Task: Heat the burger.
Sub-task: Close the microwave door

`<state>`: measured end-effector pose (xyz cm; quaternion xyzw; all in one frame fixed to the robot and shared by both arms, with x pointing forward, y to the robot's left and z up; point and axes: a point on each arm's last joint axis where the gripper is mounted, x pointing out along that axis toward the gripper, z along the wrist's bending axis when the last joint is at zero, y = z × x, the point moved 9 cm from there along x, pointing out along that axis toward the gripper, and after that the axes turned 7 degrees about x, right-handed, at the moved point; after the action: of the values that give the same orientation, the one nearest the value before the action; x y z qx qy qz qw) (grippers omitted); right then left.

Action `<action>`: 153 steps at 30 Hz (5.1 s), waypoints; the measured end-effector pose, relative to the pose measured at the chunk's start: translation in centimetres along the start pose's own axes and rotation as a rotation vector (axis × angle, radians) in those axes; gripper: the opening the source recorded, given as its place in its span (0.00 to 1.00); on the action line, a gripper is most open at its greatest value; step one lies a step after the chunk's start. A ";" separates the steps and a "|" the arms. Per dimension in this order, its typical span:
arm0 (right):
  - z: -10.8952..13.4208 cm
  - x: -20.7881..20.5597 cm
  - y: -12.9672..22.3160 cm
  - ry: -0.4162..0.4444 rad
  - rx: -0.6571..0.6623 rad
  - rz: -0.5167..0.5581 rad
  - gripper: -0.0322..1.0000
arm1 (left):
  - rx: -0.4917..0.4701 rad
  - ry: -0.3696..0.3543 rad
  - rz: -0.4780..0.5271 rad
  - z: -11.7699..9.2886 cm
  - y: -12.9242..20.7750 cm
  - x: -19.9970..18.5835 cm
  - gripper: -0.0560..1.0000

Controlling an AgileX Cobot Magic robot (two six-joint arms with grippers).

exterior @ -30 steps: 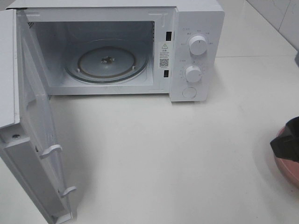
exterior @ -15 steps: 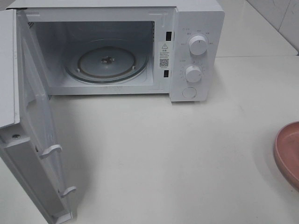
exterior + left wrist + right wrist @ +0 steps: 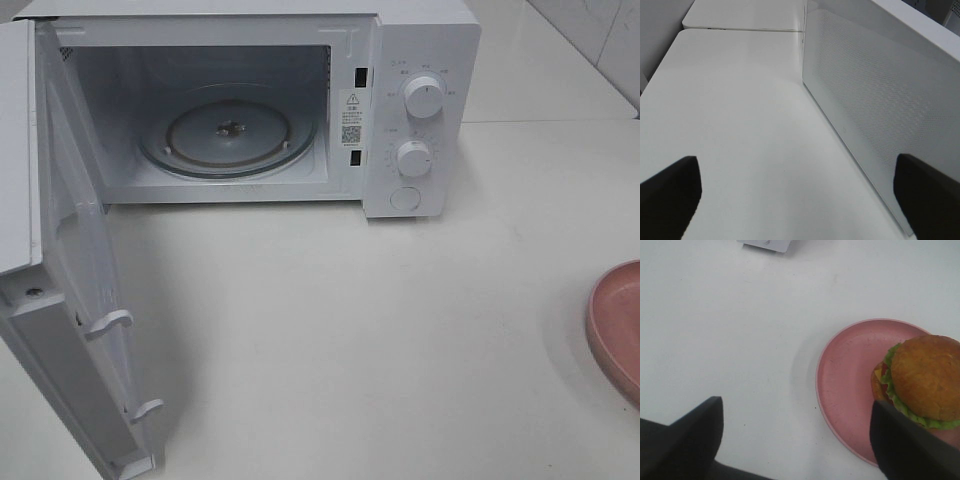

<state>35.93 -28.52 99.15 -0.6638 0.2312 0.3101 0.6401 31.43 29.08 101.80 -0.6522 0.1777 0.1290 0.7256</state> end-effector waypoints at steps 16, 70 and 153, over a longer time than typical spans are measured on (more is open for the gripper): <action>-0.6 -2.9 1.3 0.016 0.114 -0.147 0.76 | 0.000 0.000 0.000 0.0 0.0 0.0 0.99; -1.1 -4.7 2.5 0.063 0.181 -0.287 0.76 | 0.000 0.000 0.000 0.0 0.0 0.0 0.99; -1.1 -4.7 2.5 0.063 0.181 -0.287 0.76 | 0.039 0.131 -0.312 -1.5 -3.7 17.6 0.05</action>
<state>30.98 -30.27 100.67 -0.6388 0.1810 0.1725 0.7276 48.77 26.35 97.53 -0.6647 0.1238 -0.0313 0.7361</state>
